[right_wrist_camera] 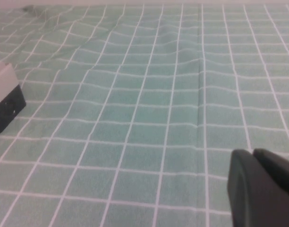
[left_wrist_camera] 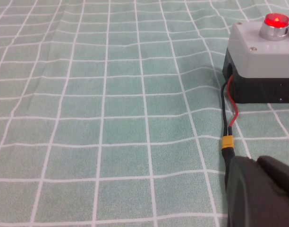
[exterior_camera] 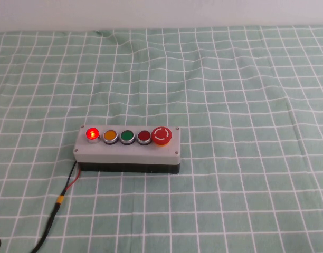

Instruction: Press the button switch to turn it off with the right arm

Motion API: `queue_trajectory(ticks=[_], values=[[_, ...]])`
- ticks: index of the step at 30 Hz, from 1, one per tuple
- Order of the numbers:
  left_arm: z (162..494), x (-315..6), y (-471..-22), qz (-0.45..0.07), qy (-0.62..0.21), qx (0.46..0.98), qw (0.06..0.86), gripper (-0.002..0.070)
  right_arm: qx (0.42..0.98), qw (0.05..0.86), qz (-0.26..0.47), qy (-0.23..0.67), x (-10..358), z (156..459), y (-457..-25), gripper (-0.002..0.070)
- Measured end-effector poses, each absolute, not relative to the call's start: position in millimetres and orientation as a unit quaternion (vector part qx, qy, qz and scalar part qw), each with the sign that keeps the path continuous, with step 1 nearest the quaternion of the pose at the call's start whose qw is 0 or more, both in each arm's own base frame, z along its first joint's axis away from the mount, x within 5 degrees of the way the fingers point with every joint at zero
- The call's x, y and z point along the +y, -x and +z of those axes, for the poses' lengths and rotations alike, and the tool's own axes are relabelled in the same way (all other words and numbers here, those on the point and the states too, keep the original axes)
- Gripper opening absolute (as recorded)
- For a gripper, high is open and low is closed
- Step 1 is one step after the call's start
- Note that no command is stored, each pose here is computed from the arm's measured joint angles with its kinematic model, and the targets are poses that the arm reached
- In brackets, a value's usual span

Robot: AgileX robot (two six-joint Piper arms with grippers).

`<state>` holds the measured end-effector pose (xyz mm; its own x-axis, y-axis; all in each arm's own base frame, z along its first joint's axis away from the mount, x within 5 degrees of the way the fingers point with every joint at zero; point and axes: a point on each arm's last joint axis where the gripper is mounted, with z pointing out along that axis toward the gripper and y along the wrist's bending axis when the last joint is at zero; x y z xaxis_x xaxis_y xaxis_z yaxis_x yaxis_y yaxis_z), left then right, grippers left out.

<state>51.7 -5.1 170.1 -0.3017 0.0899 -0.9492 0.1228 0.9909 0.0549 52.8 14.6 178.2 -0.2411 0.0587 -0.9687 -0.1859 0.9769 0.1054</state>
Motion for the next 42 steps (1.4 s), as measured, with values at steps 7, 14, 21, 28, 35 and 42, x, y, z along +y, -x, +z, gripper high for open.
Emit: queue_trajectory(ticks=[7,14,21,28,35,42], values=[[170.1,-5.1,-51.7,-0.014,-0.066,0.807,0.587,-0.0003,0.712,0.697,0.088,0.015,9.3,197.3,-56.2,-0.0016],[170.1,-5.1,-51.7,-0.014,-0.066,0.807,0.587,-0.0003,0.615,0.785,0.074,-0.017,1.6,220.6,-54.3,-0.0016],[170.1,-5.1,-51.7,-0.014,-0.066,0.807,0.587,-0.0003,0.563,0.823,0.065,-0.033,-2.4,231.6,-51.0,-0.0016],[170.1,-5.1,-51.7,-0.014,-0.066,0.807,0.587,-0.0003,0.410,0.908,0.040,-0.075,-13.6,257.9,-34.6,-0.0016],[170.1,-5.1,-51.7,-0.014,-0.066,0.807,0.587,-0.0003,0.296,0.948,0.061,-0.105,-19.6,293.7,-13.3,-0.0016],[170.1,-5.1,-51.7,-0.014,-0.066,0.807,0.587,-0.0003,0.289,0.948,0.107,-0.081,-16.4,360.9,14.8,-0.0016]])
